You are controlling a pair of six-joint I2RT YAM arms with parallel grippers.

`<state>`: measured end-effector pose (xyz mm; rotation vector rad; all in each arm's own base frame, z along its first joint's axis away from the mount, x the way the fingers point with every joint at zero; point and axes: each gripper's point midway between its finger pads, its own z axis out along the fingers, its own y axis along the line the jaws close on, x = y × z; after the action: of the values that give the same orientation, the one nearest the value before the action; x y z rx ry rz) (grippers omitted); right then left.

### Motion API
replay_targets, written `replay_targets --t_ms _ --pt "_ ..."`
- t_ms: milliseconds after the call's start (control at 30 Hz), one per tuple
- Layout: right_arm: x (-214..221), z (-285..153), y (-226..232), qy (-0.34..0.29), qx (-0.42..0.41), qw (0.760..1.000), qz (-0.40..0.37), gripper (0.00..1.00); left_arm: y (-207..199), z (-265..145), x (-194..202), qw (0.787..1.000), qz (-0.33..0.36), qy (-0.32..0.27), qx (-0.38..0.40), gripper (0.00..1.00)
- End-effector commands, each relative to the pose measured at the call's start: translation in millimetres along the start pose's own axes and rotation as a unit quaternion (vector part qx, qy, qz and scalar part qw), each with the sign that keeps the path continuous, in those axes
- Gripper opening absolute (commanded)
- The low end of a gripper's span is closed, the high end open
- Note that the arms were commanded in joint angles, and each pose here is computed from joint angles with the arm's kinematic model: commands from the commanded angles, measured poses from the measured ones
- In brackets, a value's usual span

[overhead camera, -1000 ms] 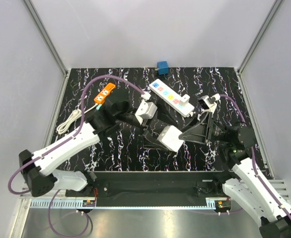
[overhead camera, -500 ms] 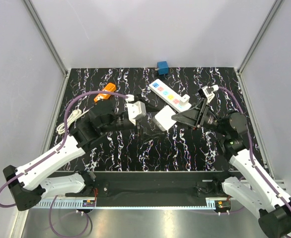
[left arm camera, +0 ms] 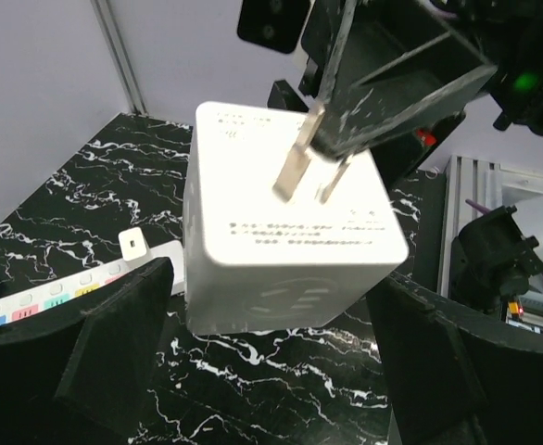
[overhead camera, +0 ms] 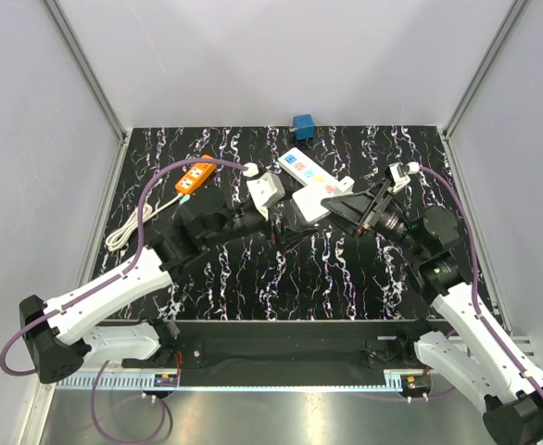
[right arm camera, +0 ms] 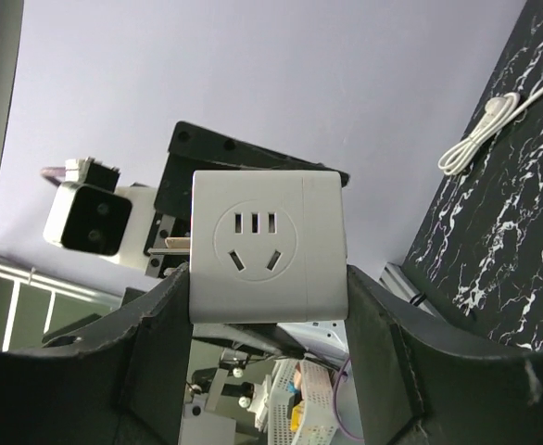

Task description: Insert the plug

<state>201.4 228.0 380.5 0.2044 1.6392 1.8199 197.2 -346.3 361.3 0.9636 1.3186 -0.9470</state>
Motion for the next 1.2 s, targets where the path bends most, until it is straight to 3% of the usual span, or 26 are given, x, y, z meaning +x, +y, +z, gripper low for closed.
replay_targets --t_ms 0,133,233,267,333,367,433,567,700,900,933,967,1033,1167 --pt "-9.7 -0.1 5.3 -0.031 -0.006 0.999 -0.009 0.00 5.5 5.7 -25.7 0.999 0.005 -0.047 -0.023 0.88" --pt "-8.8 -1.2 1.0 -0.033 -0.002 0.999 -0.003 0.00 2.9 11.9 -21.8 0.999 0.004 -0.041 -0.011 0.84" --pt "-10.3 -1.7 -5.5 -0.039 0.012 0.999 -0.002 0.00 1.1 16.1 -19.3 0.999 0.003 -0.037 -0.004 0.69" --pt "-10.8 -1.6 -8.3 -0.042 0.017 0.999 0.001 0.00 -0.2 17.2 -18.6 0.999 0.003 -0.036 0.001 0.51" --pt "-10.3 -1.3 -12.7 -0.041 0.022 0.999 0.009 0.00 -3.2 20.8 -14.6 1.000 0.001 -0.028 0.014 0.32" --pt "-9.5 -1.2 -14.8 -0.039 0.025 0.999 0.011 0.00 -5.2 21.9 -13.8 0.999 0.004 -0.026 0.020 0.12" --pt "-6.7 -2.1 -13.5 -0.032 0.020 0.999 0.004 0.00 -5.7 22.6 -15.4 0.999 0.006 -0.026 0.024 0.00" --pt "-4.1 -7.6 -6.5 -0.027 0.021 0.999 -0.039 0.36 -8.6 21.1 -21.5 0.999 -0.017 -0.029 0.040 0.00" --pt "-1.0 -13.0 -2.1 -0.022 0.030 0.998 -0.057 0.46 -13.7 20.8 -18.6 0.995 -0.062 -0.027 0.068 0.00" --pt "10.7 -27.5 3.7 -0.011 0.024 0.997 -0.075 0.70 -30.3 24.3 -26.1 0.986 -0.101 -0.041 0.128 0.00" --pt "9.1 -30.0 3.8 -0.019 0.026 0.996 -0.088 0.86 -32.4 26.7 -25.1 0.984 -0.108 -0.039 0.137 0.00" --pt "10.6 -34.9 5.9 -0.022 0.029 0.995 -0.094 0.93 -32.2 26.9 -26.8 0.982 -0.125 -0.040 0.139 0.00" --pt "9.6 -39.3 6.0 -0.030 0.035 0.993 -0.106 0.99 -33.7 26.0 -33.4 0.977 -0.137 -0.052 0.154 0.00" --pt "15.5 -47.3 -6.6 -0.022 0.059 0.990 -0.130 1.00 -36.5 15.0 -47.7 0.967 -0.164 -0.075 0.182 0.00"
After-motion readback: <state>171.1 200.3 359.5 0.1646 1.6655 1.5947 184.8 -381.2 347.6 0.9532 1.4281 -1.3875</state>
